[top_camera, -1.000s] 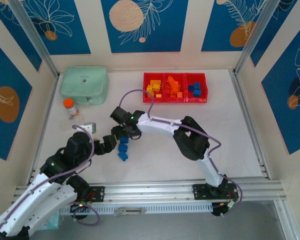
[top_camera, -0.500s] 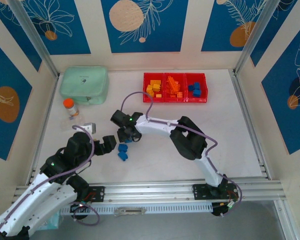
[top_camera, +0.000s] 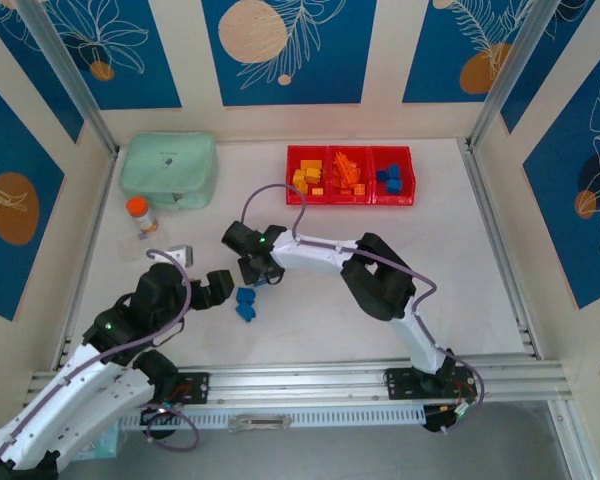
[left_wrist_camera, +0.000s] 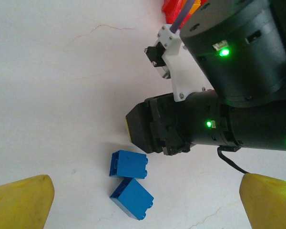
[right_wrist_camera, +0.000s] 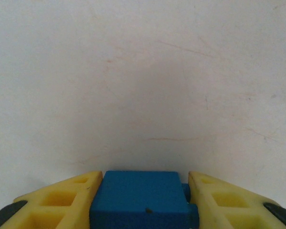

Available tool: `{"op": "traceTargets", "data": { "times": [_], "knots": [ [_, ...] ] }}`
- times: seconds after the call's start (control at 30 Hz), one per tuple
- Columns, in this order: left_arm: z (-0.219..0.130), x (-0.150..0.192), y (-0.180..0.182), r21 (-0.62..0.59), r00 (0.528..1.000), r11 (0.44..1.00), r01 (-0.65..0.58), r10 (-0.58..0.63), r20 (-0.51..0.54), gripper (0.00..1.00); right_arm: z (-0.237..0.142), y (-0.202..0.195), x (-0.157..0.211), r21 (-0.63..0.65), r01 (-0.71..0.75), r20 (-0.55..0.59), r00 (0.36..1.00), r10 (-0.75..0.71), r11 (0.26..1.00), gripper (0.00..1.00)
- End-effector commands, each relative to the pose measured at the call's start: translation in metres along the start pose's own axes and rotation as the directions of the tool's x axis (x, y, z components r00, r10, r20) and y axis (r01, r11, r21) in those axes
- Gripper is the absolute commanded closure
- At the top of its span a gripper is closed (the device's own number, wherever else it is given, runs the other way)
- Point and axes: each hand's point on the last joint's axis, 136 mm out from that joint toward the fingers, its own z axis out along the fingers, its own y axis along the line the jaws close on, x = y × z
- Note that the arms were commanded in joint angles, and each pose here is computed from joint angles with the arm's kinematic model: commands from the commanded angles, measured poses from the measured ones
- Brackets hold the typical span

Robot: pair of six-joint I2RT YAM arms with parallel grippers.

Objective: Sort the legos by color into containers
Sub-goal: Pick up the lego from the center of the table, then place the lego in the container.

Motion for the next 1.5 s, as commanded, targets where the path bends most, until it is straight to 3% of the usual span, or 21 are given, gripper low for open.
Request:
{"op": "traceTargets", "data": {
  "times": [0.0, 0.27, 0.7, 0.9, 1.07, 1.47],
  "knots": [
    [-0.002, -0.009, -0.008, 0.024, 1.0, 0.999, 0.024, -0.025, 0.019, 0.01, -0.036, -0.001, -0.012, -0.029, 0.019, 0.069, 0.997, -0.017, 0.999, 0.66],
    [0.013, -0.014, -0.034, 0.097, 0.999, 0.995, 0.026, -0.023, -0.03, 0.01, -0.085, -0.046, -0.038, -0.059, -0.046, 0.16, 0.986, 0.055, 0.997, 0.68],
    [0.067, -0.03, -0.102, 0.226, 0.994, 0.973, -0.053, 0.074, -0.084, 0.01, -0.138, -0.218, -0.063, 0.017, -0.319, 0.282, 0.911, 0.302, 0.947, 0.68],
    [0.097, -0.032, -0.141, 0.287, 0.988, 0.955, -0.08, 0.114, -0.104, 0.01, -0.14, -0.31, -0.082, 0.054, -0.489, 0.322, 0.834, 0.448, 0.871, 0.68],
    [0.122, -0.035, -0.164, 0.315, 0.982, 0.944, -0.102, 0.146, -0.119, 0.01, -0.133, -0.372, -0.106, 0.13, -0.559, 0.386, 0.789, 0.478, 0.819, 0.68],
    [0.15, -0.047, -0.186, 0.318, 0.972, 0.936, -0.153, 0.2, -0.121, 0.01, -0.096, -0.449, -0.16, 0.193, -0.605, 0.414, 0.764, 0.495, 0.773, 0.63]
  ]
}}
